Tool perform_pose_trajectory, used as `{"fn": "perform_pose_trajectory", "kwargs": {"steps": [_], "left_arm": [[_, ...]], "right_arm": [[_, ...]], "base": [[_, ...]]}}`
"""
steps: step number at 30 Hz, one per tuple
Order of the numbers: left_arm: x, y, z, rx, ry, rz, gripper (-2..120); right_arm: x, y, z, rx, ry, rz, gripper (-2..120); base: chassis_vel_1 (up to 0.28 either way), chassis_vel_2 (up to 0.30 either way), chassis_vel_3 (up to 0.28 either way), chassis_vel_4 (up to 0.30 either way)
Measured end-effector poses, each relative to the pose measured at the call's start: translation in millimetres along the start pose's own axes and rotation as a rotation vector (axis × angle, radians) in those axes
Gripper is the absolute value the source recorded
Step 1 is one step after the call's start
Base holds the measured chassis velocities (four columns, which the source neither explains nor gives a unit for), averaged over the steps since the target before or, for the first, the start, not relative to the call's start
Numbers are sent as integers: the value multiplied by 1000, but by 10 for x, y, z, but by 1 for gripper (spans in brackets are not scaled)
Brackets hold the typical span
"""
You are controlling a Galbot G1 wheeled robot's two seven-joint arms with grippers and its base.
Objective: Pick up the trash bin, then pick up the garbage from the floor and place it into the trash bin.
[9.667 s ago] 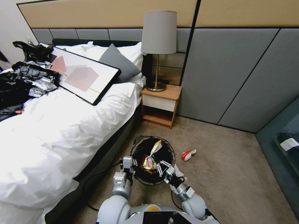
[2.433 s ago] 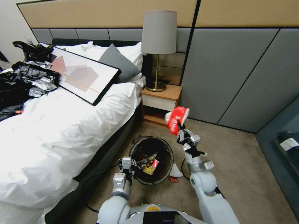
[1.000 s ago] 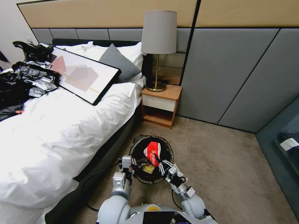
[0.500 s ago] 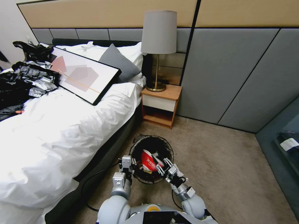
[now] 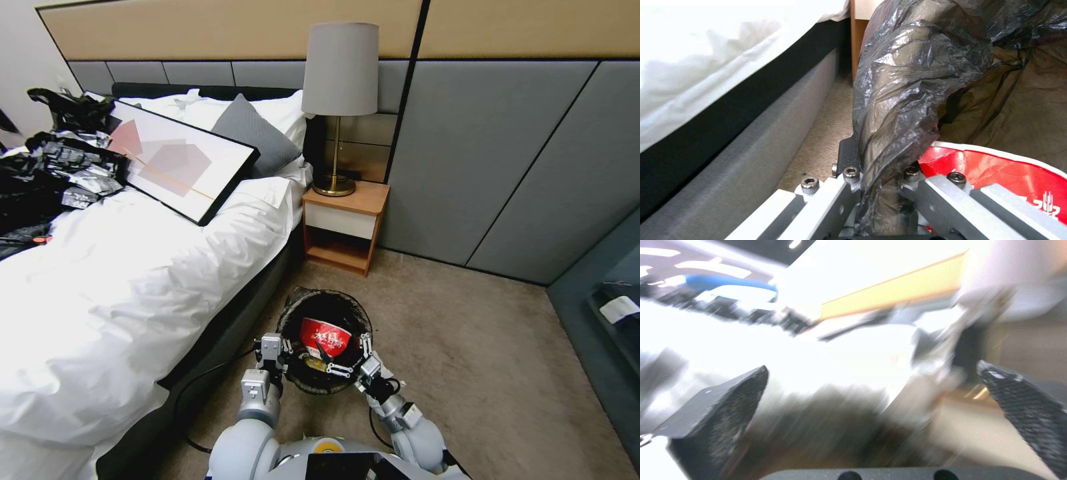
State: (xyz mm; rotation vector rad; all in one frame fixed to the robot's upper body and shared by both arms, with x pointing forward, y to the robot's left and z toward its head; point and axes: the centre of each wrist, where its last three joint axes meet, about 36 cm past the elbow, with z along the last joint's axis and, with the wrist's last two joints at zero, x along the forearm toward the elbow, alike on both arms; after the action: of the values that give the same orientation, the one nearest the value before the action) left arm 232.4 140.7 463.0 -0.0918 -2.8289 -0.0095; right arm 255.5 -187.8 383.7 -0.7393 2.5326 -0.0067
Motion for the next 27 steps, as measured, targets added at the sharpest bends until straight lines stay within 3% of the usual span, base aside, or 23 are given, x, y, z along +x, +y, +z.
{"fn": "perform_pose_trajectory", "kwargs": {"steps": [5,10,13,21,27], "left_arm": [[1,42,-5,-5,-4,-17,0],[5,71,-29,-6,-14,-27,0],[20,135,-65,-17,-28,-48,0],[31,179,-104,-18,-41,-61,0],[38,176,-108,-18,-42,-59,0]], "right_arm": [[-75,-109,-386,102,-34,149,114],[-30,-203,-555,168,-14,266,114],[122,-228,-701,204,50,435,108],[372,-85,-659,184,160,640,100],[425,-39,-585,174,181,666,100]], "base": [[0,0,0,0],[0,0,0,0],[0,0,0,0],[0,0,0,0],[0,0,0,0]]}}
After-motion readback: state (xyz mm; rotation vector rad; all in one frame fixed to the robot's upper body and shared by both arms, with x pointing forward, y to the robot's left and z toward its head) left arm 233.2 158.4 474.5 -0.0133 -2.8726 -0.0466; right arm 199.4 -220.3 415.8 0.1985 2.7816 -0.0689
